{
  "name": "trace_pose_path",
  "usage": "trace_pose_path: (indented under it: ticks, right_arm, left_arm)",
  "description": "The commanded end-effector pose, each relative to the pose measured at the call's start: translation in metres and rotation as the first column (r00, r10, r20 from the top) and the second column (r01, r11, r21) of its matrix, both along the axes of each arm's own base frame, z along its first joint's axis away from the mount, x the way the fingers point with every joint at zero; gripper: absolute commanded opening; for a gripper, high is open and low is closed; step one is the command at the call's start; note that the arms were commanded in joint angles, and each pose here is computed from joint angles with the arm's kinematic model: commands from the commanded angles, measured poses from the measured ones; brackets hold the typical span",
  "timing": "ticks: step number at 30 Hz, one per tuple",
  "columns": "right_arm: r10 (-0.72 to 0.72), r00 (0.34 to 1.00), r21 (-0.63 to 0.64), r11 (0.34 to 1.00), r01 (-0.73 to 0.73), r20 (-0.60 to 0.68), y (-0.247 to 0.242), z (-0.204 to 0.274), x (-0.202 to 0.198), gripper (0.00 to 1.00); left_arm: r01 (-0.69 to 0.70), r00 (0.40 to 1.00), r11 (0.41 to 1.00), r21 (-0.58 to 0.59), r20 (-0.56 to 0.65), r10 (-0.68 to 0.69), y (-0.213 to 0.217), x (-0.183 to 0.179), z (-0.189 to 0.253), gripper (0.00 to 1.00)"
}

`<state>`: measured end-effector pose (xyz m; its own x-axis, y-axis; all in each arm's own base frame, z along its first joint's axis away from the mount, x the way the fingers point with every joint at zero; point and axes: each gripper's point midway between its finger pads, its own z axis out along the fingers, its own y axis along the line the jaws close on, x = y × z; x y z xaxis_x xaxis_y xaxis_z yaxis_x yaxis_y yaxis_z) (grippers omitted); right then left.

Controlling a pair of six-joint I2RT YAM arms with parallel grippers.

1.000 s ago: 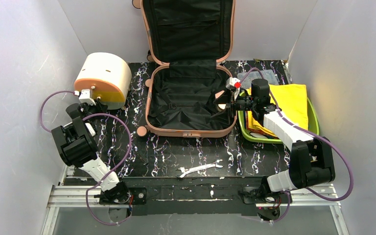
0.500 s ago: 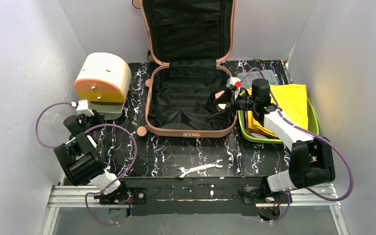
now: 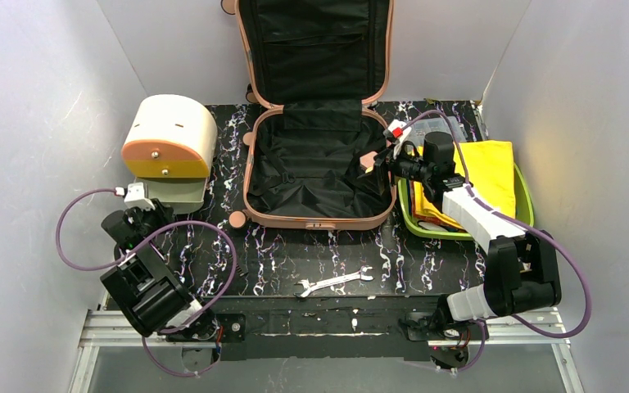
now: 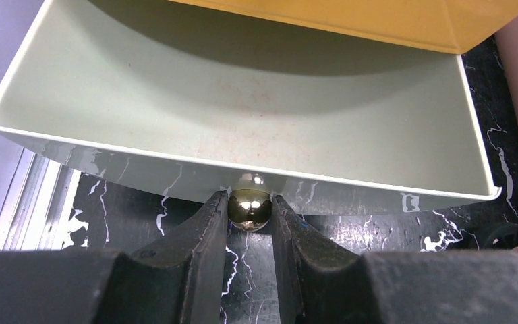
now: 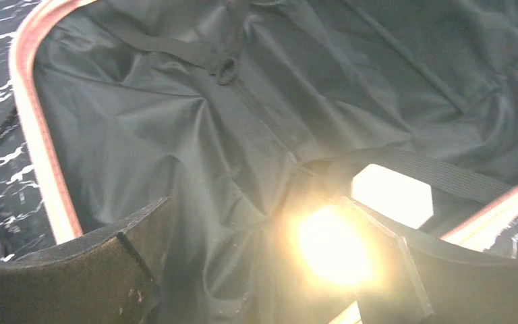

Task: Open, take out, and arrange the luggage
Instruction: Open the drawer of the storage box.

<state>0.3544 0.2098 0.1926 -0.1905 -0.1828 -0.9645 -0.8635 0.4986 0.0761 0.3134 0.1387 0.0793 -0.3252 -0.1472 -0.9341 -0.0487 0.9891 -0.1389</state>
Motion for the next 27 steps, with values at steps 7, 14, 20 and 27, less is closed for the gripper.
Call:
trace_pose_path:
  ticks: [7, 14, 20, 27]
  right_arm:
    - [-0.226, 0.971, -0.108, 0.966, 0.234, 0.083, -0.032, 0.011, 0.041, 0.98]
    - [-0.25, 0.963, -0.264, 0.926, 0.268, 0.103, -0.042, 0.008, 0.052, 0.98]
    - [-0.252, 0.96, -0.399, 0.873, 0.281, 0.125, -0.048, -0.002, 0.056, 0.98]
    - [-0.223, 0.97, -0.539, 0.808, 0.238, 0.094, -0.049, -0.027, 0.057, 0.98]
  left_arm:
    - [0.045, 0.997, 0.998, 0.039, 0.055, -0.048, -0.006, -0.006, 0.015, 0.47]
    - [0.045, 0.997, 0.999, 0.024, 0.065, -0.046, -0.006, -0.016, 0.023, 0.8]
    - [0.028, 0.996, 1.0, 0.002, 0.081, -0.028, -0.006, -0.032, 0.041, 0.98]
    - [0.05, 0.994, 0.997, -0.06, 0.095, -0.044, -0.016, -0.045, 0.07, 0.98]
